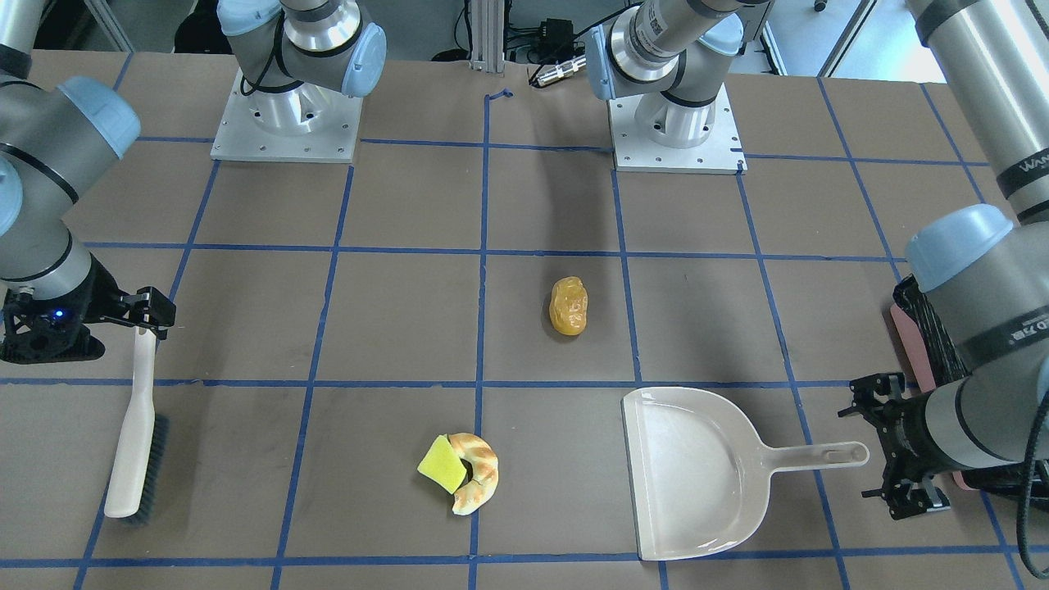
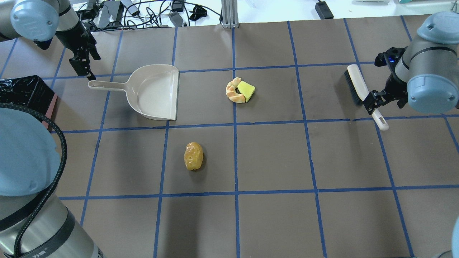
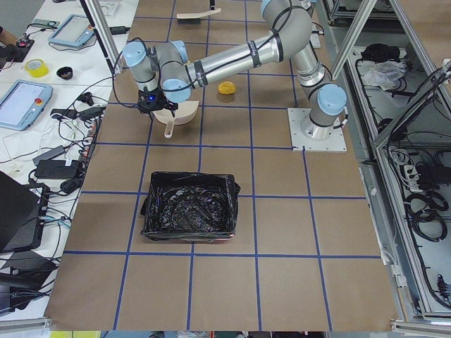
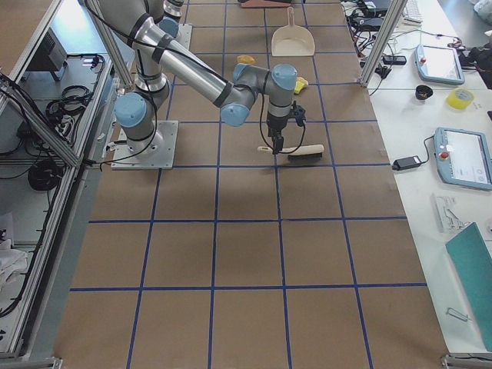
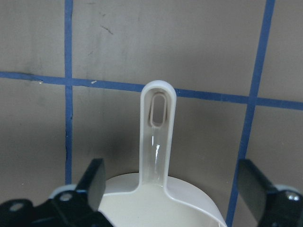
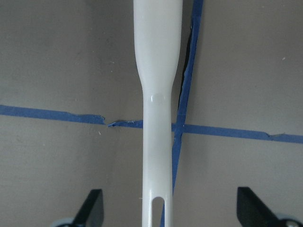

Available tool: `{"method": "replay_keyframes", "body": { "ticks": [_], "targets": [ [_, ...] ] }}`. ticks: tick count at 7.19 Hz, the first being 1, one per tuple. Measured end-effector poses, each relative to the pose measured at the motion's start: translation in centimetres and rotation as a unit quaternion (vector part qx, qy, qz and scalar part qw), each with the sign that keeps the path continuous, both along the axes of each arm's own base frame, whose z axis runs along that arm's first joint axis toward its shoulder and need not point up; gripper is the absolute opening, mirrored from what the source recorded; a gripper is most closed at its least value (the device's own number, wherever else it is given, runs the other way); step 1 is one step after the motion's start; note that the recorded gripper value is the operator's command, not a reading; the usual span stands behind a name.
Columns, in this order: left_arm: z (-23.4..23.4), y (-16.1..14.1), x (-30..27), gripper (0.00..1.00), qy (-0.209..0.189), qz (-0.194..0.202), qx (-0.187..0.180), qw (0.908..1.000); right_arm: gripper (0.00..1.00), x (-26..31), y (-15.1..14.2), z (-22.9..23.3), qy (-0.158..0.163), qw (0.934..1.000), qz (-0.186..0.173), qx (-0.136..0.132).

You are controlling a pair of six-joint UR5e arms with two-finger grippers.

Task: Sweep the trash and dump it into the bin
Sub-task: 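Close the left gripper on the dustpan handle while the right gripper grasps the brush handle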

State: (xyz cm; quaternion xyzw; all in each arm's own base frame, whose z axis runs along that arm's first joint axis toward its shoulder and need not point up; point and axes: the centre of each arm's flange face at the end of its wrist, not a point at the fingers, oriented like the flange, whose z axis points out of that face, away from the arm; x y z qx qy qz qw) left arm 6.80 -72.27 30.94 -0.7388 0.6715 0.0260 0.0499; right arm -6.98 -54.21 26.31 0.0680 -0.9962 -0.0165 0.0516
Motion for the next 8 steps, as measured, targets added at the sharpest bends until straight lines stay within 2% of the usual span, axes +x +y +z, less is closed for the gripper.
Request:
{"method": "replay_keyframes", "body": {
  "ticks": [2, 4, 5, 6, 8],
  "targets": [
    [-1.2, -0.8, 0.1, 0.98, 0.028, -0.01, -0.015, 0.9994, 0.96, 0.0, -0.5, -1.6, -0.013, 0.9999, 0.002, 0.001],
    [-3.0, 0.3, 0.1, 0.98, 0.046, -0.054, -0.013, 0.9974, 0.96, 0.1, -0.9, -2.7, -0.023, 0.9997, 0.001, 0.001],
    [-4.9, 1.5, 1.1, 0.98, 0.049, -0.071, -0.015, 0.9962, 0.9, 0.0, -1.0, -2.6, -0.019, 0.9998, 0.0, -0.002],
    [-6.2, 2.9, 2.6, 0.94, 0.048, -0.072, -0.019, 0.996, 0.9, -0.1, -1.0, -2.6, -0.017, 0.9999, -0.001, -0.002],
    [-5.6, 4.3, 4.4, 0.9, 0.047, -0.065, -0.034, 0.9962, 0.8, 0.0, -0.8, -2.8, -0.018, 0.9998, -0.003, 0.004]
  ]
}}
